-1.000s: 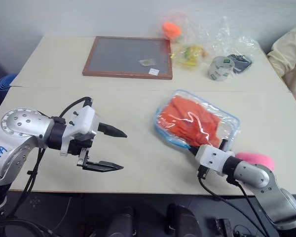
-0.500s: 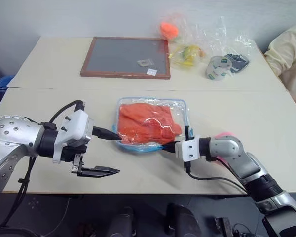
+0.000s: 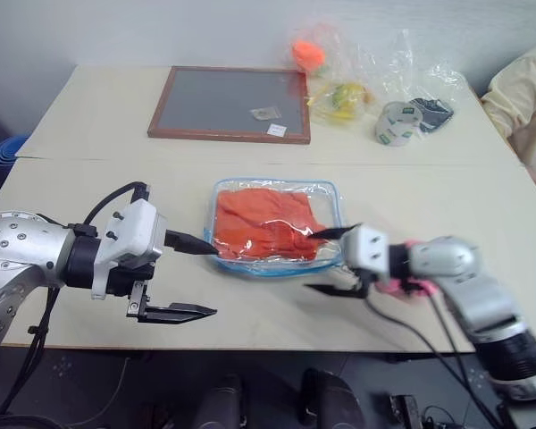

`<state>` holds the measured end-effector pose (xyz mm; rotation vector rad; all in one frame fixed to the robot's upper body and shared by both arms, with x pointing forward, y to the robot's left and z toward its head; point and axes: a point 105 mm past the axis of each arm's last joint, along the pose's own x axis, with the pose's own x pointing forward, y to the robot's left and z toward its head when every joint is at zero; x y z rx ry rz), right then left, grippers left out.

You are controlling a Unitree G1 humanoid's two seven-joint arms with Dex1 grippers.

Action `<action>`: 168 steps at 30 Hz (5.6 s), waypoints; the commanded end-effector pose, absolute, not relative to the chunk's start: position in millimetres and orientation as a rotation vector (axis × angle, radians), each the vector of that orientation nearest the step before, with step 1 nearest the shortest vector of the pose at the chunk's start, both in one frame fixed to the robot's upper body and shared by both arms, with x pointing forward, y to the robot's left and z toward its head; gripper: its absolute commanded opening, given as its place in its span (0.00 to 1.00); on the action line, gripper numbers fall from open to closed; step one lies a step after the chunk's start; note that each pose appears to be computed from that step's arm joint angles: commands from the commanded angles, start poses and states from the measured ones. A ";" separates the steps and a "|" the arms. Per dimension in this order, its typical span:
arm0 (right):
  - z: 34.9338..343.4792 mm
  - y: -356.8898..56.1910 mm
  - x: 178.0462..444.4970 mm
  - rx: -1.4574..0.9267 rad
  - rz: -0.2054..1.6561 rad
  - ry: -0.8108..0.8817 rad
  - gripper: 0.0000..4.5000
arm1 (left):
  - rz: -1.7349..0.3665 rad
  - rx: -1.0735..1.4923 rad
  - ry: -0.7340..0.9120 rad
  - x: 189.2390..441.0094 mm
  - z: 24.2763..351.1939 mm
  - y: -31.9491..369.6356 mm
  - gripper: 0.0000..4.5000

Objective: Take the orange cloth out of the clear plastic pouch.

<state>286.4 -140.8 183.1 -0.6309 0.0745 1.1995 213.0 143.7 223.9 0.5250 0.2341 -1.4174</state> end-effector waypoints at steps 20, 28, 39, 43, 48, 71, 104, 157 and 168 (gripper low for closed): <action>144.7 -259.9 281.4 -0.213 1.022 0.474 0.64 | -1.405 0.552 0.141 222.9 231.5 138.6 1.00; 214.3 -218.0 260.9 -0.215 1.252 0.249 0.07 | -1.391 0.550 0.145 223.2 233.6 142.0 1.00; 161.0 -111.1 242.4 -0.735 1.542 0.202 0.01 | -1.406 0.536 0.155 224.7 230.1 138.4 1.00; 150.1 -88.0 258.1 -0.792 1.482 0.141 0.01 | -1.402 0.530 0.162 225.5 229.1 138.1 1.00; 135.8 -82.0 269.9 -0.768 1.427 0.179 0.23 | -1.408 0.519 0.166 225.7 224.1 134.1 1.00; 210.5 -169.2 289.6 -0.911 1.245 0.133 0.91 | -1.622 0.524 0.136 267.9 183.5 40.8 1.00; 171.2 -160.1 329.1 -1.294 1.331 -0.036 0.00 | -1.171 0.422 0.266 278.0 168.5 118.9 0.04; 203.6 -171.2 237.5 -0.342 1.200 0.163 0.95 | -1.220 0.987 0.000 315.6 161.3 86.2 0.82; 200.5 -172.8 235.6 -0.349 1.192 0.165 0.95 | -1.226 0.882 -0.009 312.2 163.1 80.6 0.05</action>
